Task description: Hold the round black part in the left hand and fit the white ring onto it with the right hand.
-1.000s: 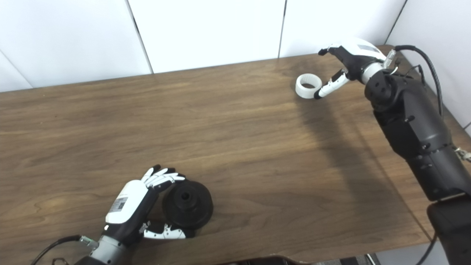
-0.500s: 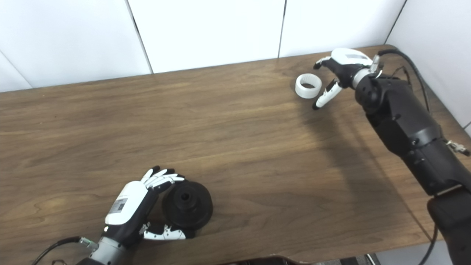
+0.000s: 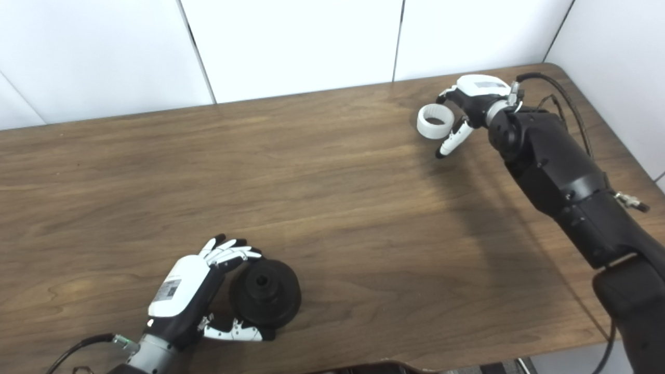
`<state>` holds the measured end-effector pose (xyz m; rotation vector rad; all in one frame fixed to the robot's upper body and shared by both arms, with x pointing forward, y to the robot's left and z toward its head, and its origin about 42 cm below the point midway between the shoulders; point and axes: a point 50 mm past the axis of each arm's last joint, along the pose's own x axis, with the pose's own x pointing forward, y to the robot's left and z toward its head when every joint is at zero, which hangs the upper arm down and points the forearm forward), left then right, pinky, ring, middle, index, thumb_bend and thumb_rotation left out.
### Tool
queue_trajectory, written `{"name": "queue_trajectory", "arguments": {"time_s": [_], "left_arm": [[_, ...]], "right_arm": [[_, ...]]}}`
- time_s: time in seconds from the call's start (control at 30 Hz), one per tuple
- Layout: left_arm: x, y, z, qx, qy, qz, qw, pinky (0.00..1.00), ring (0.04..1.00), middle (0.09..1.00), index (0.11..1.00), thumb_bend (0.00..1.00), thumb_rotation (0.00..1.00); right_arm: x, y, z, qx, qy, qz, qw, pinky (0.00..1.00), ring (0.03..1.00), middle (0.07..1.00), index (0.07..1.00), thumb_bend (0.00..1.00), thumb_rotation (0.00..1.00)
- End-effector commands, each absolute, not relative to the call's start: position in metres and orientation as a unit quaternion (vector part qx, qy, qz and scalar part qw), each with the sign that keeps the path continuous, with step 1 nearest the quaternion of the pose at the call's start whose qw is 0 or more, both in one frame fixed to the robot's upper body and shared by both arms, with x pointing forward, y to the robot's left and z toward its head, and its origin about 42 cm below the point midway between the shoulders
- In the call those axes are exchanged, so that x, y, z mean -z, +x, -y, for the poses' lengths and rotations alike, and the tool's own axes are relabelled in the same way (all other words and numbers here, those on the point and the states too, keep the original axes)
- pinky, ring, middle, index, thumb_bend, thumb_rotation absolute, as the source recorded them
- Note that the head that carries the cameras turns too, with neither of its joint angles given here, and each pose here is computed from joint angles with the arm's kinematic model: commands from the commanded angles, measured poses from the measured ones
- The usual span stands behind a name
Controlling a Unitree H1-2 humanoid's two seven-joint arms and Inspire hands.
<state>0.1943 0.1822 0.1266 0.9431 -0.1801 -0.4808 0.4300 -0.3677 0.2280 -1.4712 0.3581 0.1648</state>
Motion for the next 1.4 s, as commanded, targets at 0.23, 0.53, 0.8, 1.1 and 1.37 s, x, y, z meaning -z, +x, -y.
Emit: {"name": "queue_trajectory", "arguments": {"time_s": [0.23,0.53,0.8,1.1,1.37], "left_arm": [[-0.123,0.186,-0.182,0.242,0.473,0.076,0.843,1.0,0.895,0.805,0.484,0.52,0.06],[-0.123,0.185,-0.18,0.243,0.471,0.075,0.845,1.0,0.894,0.806,0.484,0.52,0.06],[-0.124,0.185,-0.181,0.246,0.47,0.076,0.844,1.0,0.896,0.81,0.484,0.52,0.06],[-0.124,0.18,-0.183,0.248,0.476,0.073,0.841,1.0,0.897,0.811,0.484,0.52,0.06],[-0.122,0.176,-0.183,0.247,0.476,0.071,0.841,1.0,0.898,0.809,0.484,0.52,0.06]], "right_arm": [[-0.271,0.447,0.37,-0.035,-0.683,-0.111,0.721,1.0,0.968,0.946,0.872,0.75,0.29],[-0.272,0.454,0.37,-0.036,-0.689,-0.107,0.716,1.0,0.959,0.942,0.875,0.75,0.31],[-0.268,0.454,0.365,-0.039,-0.697,-0.114,0.706,0.99,0.958,0.931,0.857,0.74,0.32],[-0.259,0.449,0.362,-0.036,-0.699,-0.111,0.706,0.96,0.937,0.918,0.795,0.75,0.31],[-0.25,0.446,0.358,-0.037,-0.701,-0.108,0.704,0.93,0.926,0.909,0.769,0.75,0.3]]}}
